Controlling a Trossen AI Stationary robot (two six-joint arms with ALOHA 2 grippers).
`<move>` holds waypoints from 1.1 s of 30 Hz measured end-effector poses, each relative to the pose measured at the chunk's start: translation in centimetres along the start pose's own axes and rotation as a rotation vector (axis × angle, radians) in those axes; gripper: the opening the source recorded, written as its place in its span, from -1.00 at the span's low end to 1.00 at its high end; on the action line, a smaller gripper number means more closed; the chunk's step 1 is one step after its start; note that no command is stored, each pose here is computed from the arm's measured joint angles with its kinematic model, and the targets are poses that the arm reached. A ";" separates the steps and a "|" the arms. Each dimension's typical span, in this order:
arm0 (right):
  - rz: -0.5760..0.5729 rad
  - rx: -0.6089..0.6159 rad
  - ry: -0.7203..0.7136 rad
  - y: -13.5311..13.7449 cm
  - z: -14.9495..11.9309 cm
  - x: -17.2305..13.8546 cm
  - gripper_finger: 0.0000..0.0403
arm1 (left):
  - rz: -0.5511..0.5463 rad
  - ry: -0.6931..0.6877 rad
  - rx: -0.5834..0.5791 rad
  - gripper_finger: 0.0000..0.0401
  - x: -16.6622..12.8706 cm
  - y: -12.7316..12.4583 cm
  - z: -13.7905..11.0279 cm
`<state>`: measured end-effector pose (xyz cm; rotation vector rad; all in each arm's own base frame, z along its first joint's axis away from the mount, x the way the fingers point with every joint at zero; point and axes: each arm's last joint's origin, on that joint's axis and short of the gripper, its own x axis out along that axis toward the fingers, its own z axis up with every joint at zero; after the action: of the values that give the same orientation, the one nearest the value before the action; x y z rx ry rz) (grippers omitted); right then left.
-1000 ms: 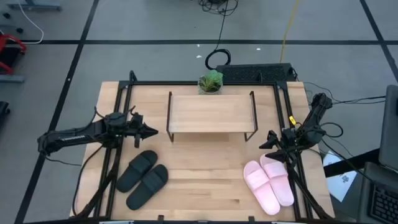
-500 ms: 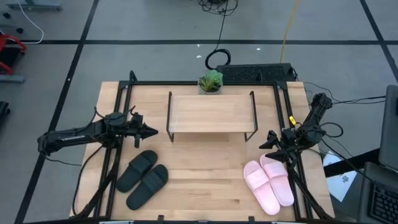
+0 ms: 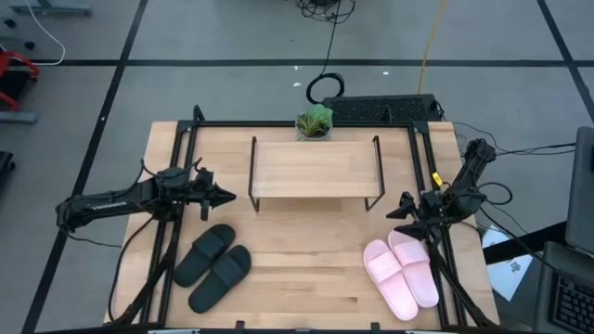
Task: Pick and place slides into the shelf
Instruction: Put the left black slipper on the shelf
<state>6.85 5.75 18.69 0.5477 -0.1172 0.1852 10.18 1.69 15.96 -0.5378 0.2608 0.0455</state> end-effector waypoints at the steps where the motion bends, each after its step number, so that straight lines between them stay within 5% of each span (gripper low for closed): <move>1: -0.019 0.031 -0.018 0.0 0.1 0.0 0.09 | 0.000 0.000 0.000 -0.88 0.0 0.0 0.0; 9: -0.232 0.272 -0.298 -0.3 2.6 -0.3 0.09 | 0.000 0.001 0.000 -0.88 0.0 0.0 0.0; 14: -0.236 0.305 -0.397 -0.2 4.1 -0.7 0.09 | 0.000 0.001 0.000 -0.88 0.0 0.0 0.0; 20: -0.243 0.241 -0.394 -0.1 4.4 -0.7 0.09 | 0.000 0.000 0.000 -0.88 0.0 0.0 0.0; 27: -0.143 0.171 -0.511 1.5 7.9 -0.5 0.09 | 0.047 -0.035 0.002 -0.88 0.0 0.1 0.2; 33: 0.032 -0.084 -0.660 3.9 11.0 0.4 0.09 | -0.014 -0.219 0.028 -0.88 -0.2 -0.7 1.8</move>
<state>5.80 3.28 30.06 0.5067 -0.7725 0.0240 10.49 2.02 17.88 -0.5026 0.0439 0.0862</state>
